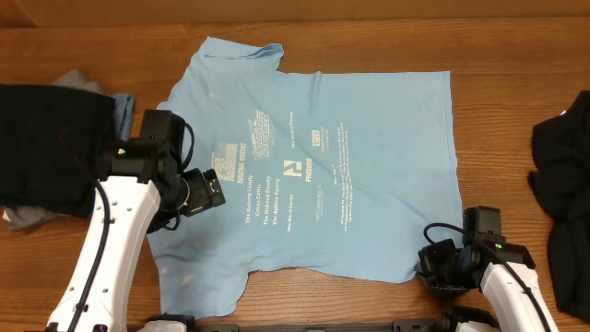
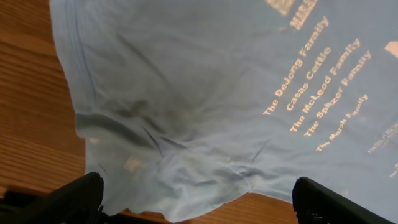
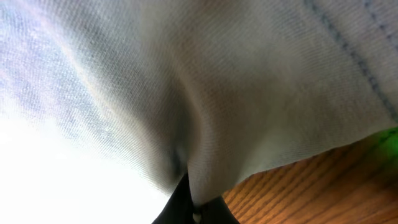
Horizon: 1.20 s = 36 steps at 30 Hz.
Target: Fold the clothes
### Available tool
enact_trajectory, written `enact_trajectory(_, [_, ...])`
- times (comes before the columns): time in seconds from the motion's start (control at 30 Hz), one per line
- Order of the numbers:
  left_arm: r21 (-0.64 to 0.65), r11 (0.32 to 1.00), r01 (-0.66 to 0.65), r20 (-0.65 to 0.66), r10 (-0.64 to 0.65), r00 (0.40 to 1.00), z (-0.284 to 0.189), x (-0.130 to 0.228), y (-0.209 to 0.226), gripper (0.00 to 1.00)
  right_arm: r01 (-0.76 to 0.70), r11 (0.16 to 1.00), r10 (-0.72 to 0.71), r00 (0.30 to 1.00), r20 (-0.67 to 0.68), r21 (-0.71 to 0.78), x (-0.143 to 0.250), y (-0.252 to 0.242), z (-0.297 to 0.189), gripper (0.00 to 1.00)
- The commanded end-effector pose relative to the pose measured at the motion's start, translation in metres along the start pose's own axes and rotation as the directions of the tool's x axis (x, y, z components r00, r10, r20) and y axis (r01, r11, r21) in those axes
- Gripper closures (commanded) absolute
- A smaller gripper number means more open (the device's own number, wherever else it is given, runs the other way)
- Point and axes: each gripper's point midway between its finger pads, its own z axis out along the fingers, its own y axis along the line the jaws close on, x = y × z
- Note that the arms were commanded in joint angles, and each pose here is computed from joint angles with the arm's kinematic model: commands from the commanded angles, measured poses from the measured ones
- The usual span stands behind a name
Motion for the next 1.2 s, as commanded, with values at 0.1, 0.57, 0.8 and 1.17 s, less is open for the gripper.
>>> enact_trajectory(0.1, [-0.011, 0.998, 0.061, -0.172, -0.062, 0.983, 0.036, 0.044, 0.011, 0.12, 0.018, 0.999, -0.019, 0.999, 0.032, 0.033, -0.006, -0.010, 0.006, 0.96])
enact_trajectory(0.57, [0.156, 0.985, -0.071, -0.412, 0.130, 0.902, 0.058, 0.114, -0.003, 0.70, 0.021, 0.999, -0.022, 0.999, 0.037, 0.024, -0.007, -0.007, 0.006, 0.96])
enact_trajectory(0.8, [0.080, 0.973, -0.218, -0.422, 0.231, 0.877, 0.060, 0.135, -0.008, 0.66, 0.021, 0.999, -0.022, 0.999, 0.037, 0.024, -0.007, -0.007, 0.006, 0.96])
enact_trajectory(1.17, [-0.157, 0.932, -0.327, -0.301, 0.270, 0.914, 0.082, 0.149, -0.006, 0.37, 0.028, 0.999, -0.029, 0.999, 0.033, 0.024, -0.006, -0.008, 0.006, 0.96])
